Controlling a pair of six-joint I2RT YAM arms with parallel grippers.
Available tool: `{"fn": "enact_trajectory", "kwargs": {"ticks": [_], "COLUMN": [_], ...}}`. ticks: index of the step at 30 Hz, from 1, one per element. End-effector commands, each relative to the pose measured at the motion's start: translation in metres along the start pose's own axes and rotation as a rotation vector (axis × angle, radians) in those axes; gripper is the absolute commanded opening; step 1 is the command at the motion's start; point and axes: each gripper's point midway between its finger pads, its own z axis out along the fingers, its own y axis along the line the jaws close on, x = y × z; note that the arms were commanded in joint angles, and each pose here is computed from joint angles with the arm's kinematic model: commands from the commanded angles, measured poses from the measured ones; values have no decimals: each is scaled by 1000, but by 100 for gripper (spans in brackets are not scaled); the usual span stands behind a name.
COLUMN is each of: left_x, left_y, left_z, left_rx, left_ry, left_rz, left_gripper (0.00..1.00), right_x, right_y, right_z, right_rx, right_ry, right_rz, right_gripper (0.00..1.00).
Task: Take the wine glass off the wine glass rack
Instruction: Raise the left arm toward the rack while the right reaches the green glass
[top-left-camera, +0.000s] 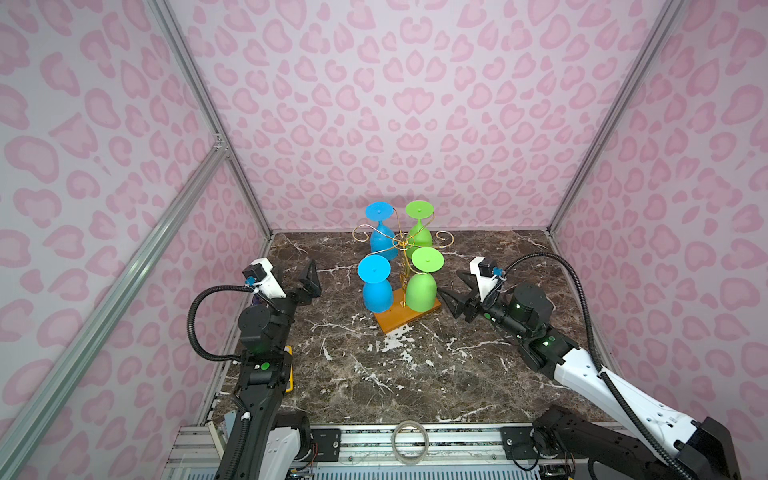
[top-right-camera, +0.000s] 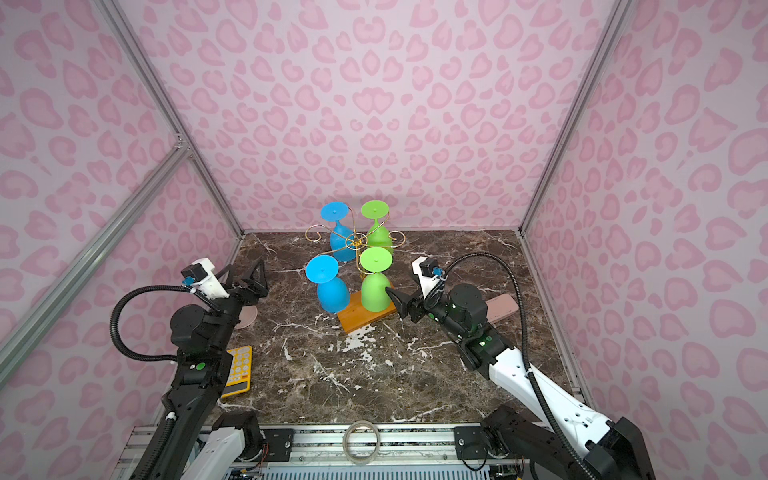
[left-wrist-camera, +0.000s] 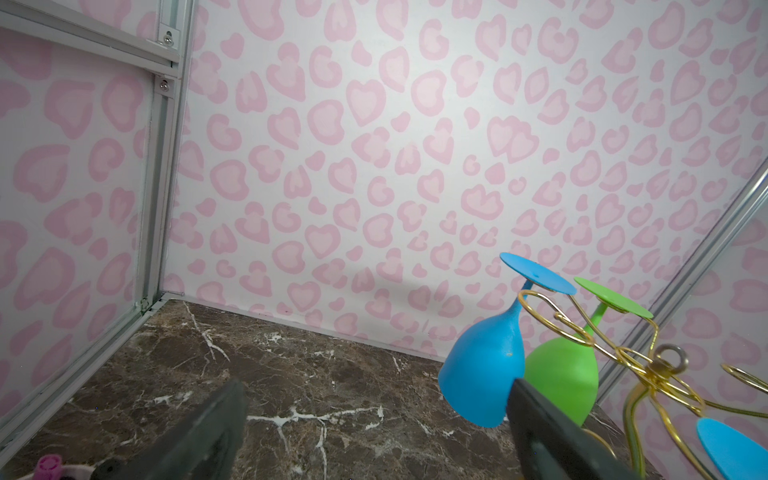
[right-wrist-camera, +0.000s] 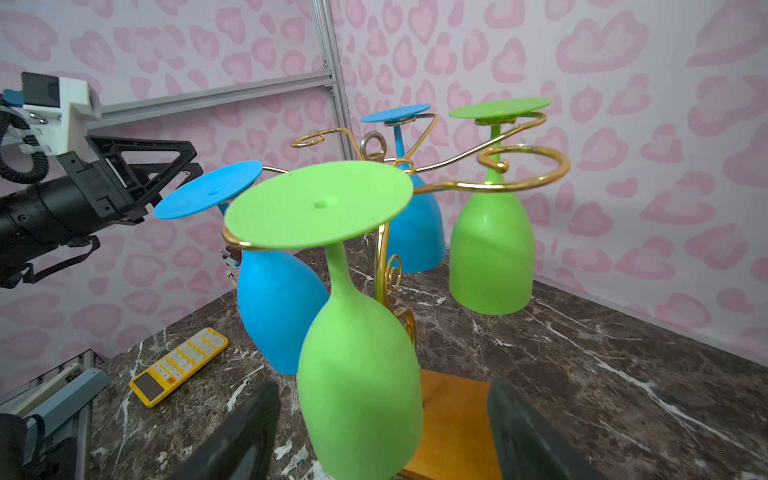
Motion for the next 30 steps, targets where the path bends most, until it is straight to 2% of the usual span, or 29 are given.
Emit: {"fn": "enact_trajectory", "kwargs": {"ticks": [1, 25, 30], "left_x": [-2, 3, 5], "left_y": [-4, -3, -1], "left_z": [-1, 2, 3], "left_rx": [19, 18, 11], "left_ry": [-6, 17, 24], "left_rz": [-2, -17, -18], "left_gripper": [99, 98, 98], "right_x": [-19, -20, -19], "right_y": [4, 5, 6], "right_z": [4, 42, 51], "right_rx": [-20, -9, -16], "right_ry": [-72, -75, -73], "right_rz": [-6, -44, -47], "right_gripper": [81, 79, 72]}}
